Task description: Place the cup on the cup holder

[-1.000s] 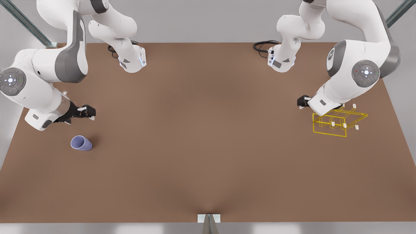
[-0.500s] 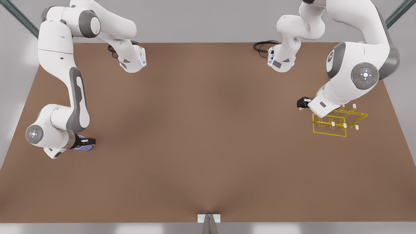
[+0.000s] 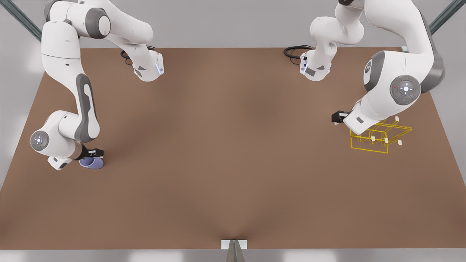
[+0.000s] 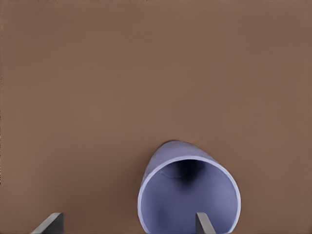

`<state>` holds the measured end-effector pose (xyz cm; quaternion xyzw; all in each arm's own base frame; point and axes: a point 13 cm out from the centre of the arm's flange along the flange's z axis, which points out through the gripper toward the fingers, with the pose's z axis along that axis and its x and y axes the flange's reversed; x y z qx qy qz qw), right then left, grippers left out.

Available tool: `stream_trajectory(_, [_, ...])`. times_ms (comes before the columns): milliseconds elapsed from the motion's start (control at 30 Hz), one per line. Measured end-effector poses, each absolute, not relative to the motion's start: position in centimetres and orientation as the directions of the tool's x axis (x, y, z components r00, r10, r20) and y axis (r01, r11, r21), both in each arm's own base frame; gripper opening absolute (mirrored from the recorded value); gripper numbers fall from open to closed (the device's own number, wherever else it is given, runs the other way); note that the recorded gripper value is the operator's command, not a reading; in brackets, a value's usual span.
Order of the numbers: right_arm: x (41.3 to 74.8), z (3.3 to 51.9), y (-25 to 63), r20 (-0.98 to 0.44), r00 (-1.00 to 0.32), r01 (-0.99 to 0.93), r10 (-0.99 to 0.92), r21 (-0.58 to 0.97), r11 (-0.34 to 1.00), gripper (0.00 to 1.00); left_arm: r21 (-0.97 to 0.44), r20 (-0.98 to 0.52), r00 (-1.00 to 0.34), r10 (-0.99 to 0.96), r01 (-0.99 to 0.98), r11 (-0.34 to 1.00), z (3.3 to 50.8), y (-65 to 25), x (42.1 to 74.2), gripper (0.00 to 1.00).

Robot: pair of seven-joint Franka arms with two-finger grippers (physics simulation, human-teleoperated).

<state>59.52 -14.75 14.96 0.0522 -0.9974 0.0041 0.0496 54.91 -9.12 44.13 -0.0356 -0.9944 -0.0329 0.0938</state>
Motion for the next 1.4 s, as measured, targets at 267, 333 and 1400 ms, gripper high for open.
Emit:
stream_trajectory(267, [58.5, 11.6, -14.4, 0.132, -0.982, -0.138, -0.137, 0.000, 0.990, 1.00, 0.068, 0.234, -0.971, 0.045, 0.063, 0.996, 42.7, -8.8, 54.6, 1.00])
stream_trajectory(333, [58.4, 10.4, -14.6, 0.139, -0.980, -0.144, -0.142, -0.002, 0.990, 1.00, 0.070, 0.243, -0.969, 0.042, 0.061, 0.996, 42.4, -8.8, 54.5, 1.00])
stream_trajectory(1400, [66.7, 14.9, -1.8, -0.017, -0.950, -0.313, -0.312, 0.062, 0.948, 0.21, 0.078, 0.303, -0.952, 0.038, 0.064, 0.995, 42.7, -9.4, 52.6, 1.00])
